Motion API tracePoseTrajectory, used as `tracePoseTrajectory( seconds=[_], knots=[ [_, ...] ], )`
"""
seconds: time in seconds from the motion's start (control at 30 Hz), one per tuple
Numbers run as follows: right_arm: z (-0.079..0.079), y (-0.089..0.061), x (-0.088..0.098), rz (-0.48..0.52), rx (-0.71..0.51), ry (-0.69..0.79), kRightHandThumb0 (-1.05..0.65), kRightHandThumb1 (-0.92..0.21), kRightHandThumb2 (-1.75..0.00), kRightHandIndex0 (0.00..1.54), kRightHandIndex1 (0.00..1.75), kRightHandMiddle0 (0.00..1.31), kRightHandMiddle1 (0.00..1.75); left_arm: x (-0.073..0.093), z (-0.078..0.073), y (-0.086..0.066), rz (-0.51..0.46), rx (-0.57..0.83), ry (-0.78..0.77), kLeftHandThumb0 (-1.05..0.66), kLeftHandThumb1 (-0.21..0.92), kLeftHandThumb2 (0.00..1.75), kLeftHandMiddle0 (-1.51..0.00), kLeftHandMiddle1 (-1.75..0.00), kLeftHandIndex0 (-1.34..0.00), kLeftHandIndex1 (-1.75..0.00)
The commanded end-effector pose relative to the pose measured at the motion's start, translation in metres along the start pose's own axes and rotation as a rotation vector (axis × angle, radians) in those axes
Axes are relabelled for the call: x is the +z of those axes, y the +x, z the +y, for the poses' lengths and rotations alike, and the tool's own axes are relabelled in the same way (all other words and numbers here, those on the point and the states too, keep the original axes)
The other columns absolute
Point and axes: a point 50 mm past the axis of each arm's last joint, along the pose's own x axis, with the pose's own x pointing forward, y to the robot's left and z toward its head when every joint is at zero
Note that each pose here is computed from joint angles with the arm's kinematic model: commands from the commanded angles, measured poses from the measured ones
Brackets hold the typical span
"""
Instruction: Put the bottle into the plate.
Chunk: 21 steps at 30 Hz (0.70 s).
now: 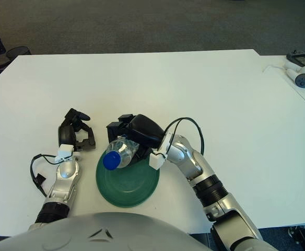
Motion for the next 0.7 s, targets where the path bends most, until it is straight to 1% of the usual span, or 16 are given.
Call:
tracePoseTrajectory(
  seconds=[0.0,0.3,0.63,0.67],
  knots=[
    [-0.0054,0.0022,0.0016,-0.054,0.000,-0.016,-0.05,-0.20,-1.43,1.24,1.75,1.01,1.75,-0.0188,0.0075,-0.0148,0.084,-0.017,0.056,0.00,-0.07,1.75,-0.88,-1.75,-0.70,-1.73],
    [-0.0058,0.0028,0.0040,-0.136,-0.018,-0.044,-0.10,-0.17,-1.43,1.25,1.75,1.04,1.75,-0.0181,0.0074,-0.0131,0.079,-0.025,0.044,0.00,-0.06,1.75,-0.88,-1.75,-0.68,-1.74],
    [-0.0054,0.0000,0.0086,-0.158,0.020,-0.032,-0.10,-0.17,-1.43,1.25,1.75,1.04,1.75,-0.0170,0.0066,-0.0106,0.077,-0.027,0.041,0.00,-0.06,1.75,-0.88,-1.75,-0.68,-1.74],
    [-0.0057,-0.0003,0.0095,-0.161,0.031,-0.029,-0.09,-0.18,-1.42,1.24,1.75,1.02,1.75,-0.0166,0.0064,-0.0103,0.073,-0.023,0.043,0.00,-0.06,1.75,-0.88,-1.75,-0.69,-1.74]
  ],
)
